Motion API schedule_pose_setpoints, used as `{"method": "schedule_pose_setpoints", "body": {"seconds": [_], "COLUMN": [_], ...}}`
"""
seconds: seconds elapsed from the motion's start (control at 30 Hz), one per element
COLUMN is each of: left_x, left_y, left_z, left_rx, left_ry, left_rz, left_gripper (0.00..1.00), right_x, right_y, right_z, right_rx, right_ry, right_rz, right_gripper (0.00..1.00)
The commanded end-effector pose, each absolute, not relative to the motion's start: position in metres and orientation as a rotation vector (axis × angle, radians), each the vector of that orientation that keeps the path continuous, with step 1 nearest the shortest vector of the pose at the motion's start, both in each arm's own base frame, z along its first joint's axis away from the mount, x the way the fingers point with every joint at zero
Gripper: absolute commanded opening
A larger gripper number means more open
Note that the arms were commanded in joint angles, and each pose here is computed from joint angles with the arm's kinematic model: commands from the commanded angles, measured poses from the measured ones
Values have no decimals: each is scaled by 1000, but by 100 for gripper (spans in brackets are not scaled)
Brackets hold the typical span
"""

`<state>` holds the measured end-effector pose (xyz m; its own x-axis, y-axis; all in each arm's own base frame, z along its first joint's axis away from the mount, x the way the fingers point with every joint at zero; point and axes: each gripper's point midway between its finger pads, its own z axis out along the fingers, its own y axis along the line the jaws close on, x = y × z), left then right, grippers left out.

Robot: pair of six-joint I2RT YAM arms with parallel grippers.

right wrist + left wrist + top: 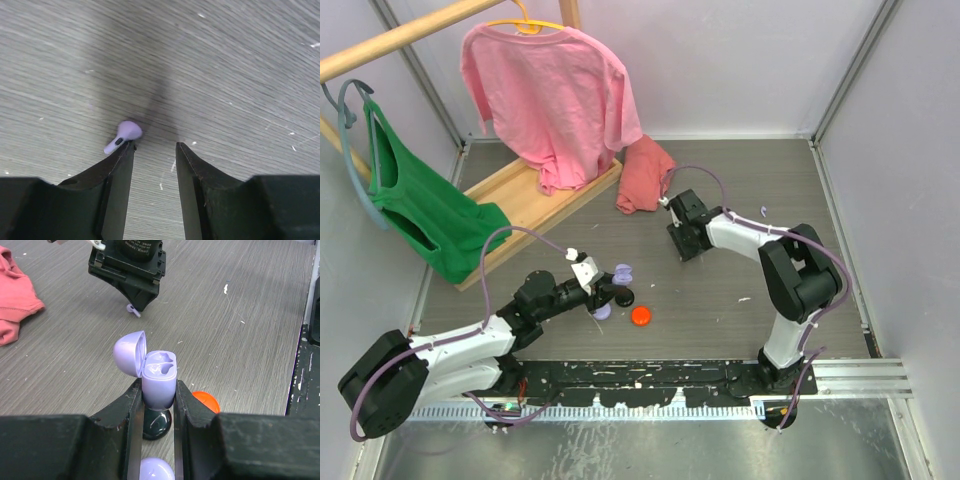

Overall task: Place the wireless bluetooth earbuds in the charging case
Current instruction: Move the earbud to the center of the board, then pick up the earbud from the center of the board.

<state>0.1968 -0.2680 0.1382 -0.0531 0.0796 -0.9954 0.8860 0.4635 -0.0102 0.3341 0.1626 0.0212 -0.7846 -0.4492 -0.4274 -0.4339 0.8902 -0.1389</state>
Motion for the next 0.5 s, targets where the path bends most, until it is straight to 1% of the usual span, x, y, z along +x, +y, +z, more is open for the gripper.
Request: {"method": "schedule_pose_setpoints", "body": {"seconds": [0.0, 0.17, 0.37, 0.47], "left_x": [202, 202, 202, 202], "left_y": [-276, -276, -276, -277], "left_z": [171, 171, 171, 170], "left_rx": [883, 884, 884, 888], "left_ry": [1376, 1376, 1376, 1377], "left_rz": [-827, -827, -828, -833], "left_gripper": [0, 0, 0, 0], "right_x": [346, 353, 353, 351], "right_y": [144, 149, 151, 157], "right_z": [38, 44, 70, 80], "right_rx": [-549, -497, -432, -450], "right_ry": [2560, 2542, 2495, 2481], "right_rz": [-94, -37, 4, 53], "right_gripper": [45, 45, 46, 47]}}
